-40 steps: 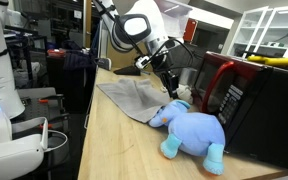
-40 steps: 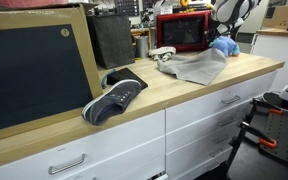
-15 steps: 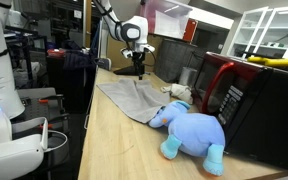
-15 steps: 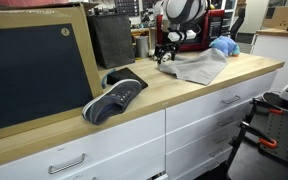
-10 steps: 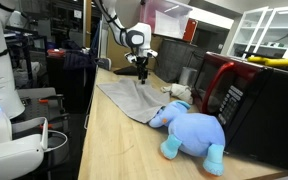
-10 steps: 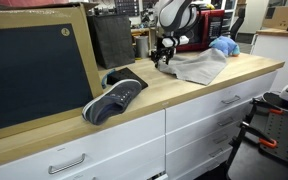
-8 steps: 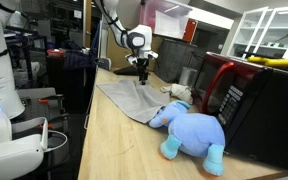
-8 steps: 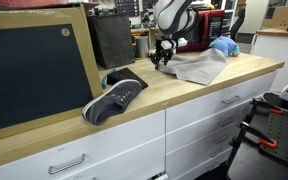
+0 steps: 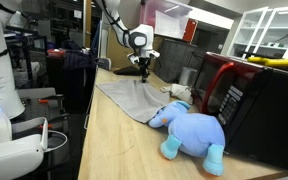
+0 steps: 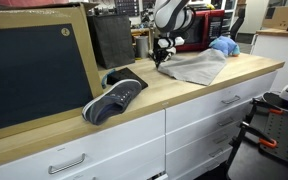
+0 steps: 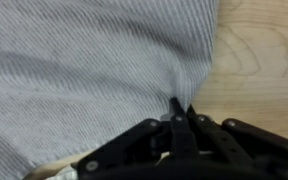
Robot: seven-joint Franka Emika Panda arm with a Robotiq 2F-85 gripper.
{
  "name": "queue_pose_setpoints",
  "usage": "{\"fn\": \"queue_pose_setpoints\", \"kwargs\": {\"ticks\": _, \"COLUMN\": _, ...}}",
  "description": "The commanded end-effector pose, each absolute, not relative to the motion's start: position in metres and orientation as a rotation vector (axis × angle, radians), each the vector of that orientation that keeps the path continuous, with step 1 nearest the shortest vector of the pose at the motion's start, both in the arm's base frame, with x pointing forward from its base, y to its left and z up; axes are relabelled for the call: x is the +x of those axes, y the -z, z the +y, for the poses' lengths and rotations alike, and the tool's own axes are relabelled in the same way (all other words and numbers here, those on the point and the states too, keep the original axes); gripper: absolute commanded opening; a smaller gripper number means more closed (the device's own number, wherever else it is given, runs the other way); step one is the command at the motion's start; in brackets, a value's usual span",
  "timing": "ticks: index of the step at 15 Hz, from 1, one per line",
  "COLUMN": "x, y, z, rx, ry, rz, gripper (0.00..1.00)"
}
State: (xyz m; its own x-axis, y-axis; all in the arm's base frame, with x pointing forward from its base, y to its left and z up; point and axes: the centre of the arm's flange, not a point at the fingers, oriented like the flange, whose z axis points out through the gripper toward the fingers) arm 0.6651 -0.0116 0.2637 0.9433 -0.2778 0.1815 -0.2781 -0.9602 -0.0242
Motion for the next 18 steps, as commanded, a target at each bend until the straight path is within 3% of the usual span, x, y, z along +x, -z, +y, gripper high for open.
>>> {"fn": "queue_pose_setpoints", "kwargs": {"ticks": 1, "x": 0.666, "y": -0.290, "z": 0.009, "rx": 3.144, "ry": -0.247, "rz": -0.496, "gripper": 0.00}}
{"fn": "queue_pose_setpoints", "kwargs": {"ticks": 12, "x": 0.642, "y": -0.329, "z": 0.065, "rx": 3.293, "ry": 0.085, "rz": -0.503, "gripper": 0.01}}
{"fn": "queue_pose_setpoints", "kwargs": {"ticks": 13, "x": 0.641, "y": -0.331, "z": 0.064, "rx": 3.310, "ry": 0.133, "rz": -0.504, "gripper": 0.28}}
{"fn": "queue_pose_setpoints", "kwargs": {"ticks": 15, "x": 0.642, "y": -0.342, "z": 0.052, "rx": 3.338, "ry": 0.198, "rz": -0.541, "gripper": 0.36}}
{"fn": "queue_pose_setpoints", "kwargs": {"ticks": 18, "x": 0.649, "y": -0.365, "z": 0.015, "rx": 3.371, "ry": 0.130, "rz": -0.599, "gripper": 0.58}}
